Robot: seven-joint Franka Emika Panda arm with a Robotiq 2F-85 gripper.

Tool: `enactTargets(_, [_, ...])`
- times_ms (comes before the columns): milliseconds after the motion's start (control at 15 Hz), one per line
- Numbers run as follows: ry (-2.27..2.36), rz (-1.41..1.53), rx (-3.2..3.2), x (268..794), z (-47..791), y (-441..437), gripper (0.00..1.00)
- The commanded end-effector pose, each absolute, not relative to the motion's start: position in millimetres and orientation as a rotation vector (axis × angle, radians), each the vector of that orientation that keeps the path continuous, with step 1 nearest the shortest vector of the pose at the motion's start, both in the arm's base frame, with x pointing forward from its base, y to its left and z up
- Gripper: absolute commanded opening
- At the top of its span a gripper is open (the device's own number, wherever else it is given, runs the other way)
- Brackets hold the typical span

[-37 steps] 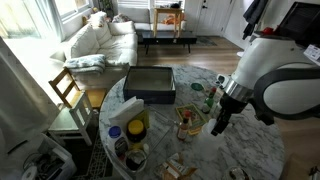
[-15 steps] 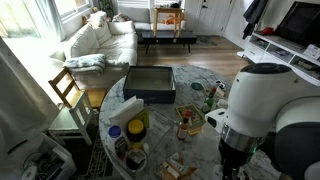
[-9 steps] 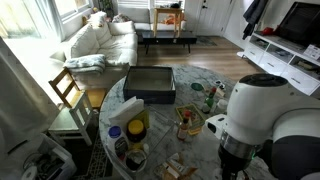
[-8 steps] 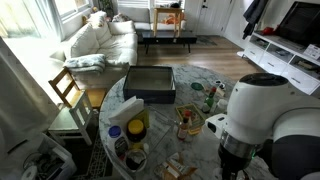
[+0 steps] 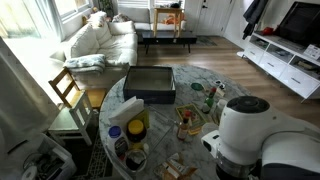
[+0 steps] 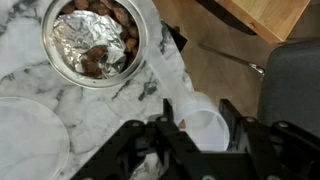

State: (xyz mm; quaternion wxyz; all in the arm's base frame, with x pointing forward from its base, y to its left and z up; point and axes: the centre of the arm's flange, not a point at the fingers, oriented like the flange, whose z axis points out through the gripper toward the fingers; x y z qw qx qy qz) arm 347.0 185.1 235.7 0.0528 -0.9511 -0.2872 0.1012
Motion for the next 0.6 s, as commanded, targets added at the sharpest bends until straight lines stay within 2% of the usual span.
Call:
enactTargets(0, [-0.887,0.258,-2.909,345.7,205.1,196.3,0.24])
enactTargets(533, [-0.822,0.062,-3.048,355.5,185.7,196.9,0.24])
